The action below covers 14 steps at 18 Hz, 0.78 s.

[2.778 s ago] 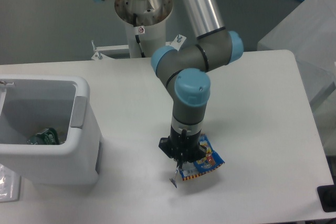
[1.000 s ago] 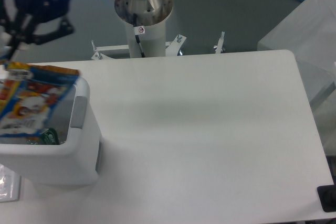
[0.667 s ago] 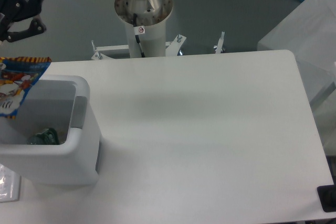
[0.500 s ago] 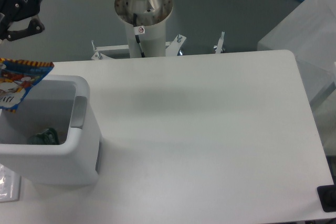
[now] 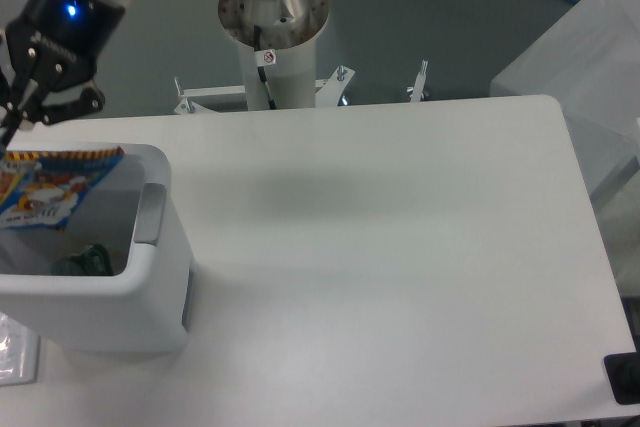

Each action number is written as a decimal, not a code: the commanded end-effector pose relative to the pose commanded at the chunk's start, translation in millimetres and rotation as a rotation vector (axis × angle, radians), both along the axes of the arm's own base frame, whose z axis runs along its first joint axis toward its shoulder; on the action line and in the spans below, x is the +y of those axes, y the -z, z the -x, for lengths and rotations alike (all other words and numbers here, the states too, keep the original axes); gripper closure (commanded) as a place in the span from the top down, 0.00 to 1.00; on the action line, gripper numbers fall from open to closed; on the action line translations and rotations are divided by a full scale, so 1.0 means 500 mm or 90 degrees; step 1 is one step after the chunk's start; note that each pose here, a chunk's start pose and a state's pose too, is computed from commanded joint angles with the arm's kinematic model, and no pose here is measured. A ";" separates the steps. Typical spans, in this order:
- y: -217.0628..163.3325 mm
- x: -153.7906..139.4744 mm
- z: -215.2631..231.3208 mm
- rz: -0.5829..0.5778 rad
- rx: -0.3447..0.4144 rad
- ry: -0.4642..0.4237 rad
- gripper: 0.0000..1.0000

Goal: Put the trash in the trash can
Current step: 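Lower the wrapper into the bin and open the gripper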

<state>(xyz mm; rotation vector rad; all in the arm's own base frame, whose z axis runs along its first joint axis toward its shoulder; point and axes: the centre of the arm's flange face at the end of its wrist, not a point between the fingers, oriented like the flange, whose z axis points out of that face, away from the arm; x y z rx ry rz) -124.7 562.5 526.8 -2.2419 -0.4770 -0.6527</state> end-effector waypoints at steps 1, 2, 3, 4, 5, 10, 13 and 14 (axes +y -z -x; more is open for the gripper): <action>0.010 0.005 0.003 0.005 -0.002 0.001 0.09; 0.015 0.006 0.004 0.007 -0.003 0.001 0.16; 0.015 0.006 0.005 0.006 0.003 0.003 0.24; 0.014 0.007 0.006 0.003 0.014 0.008 0.32; 0.018 0.009 0.008 0.003 0.021 0.012 0.35; 0.013 0.003 0.005 -0.009 0.051 0.034 1.00; -0.019 0.009 0.011 -0.030 0.072 0.040 1.00; -0.033 0.011 0.014 -0.038 0.079 0.040 1.00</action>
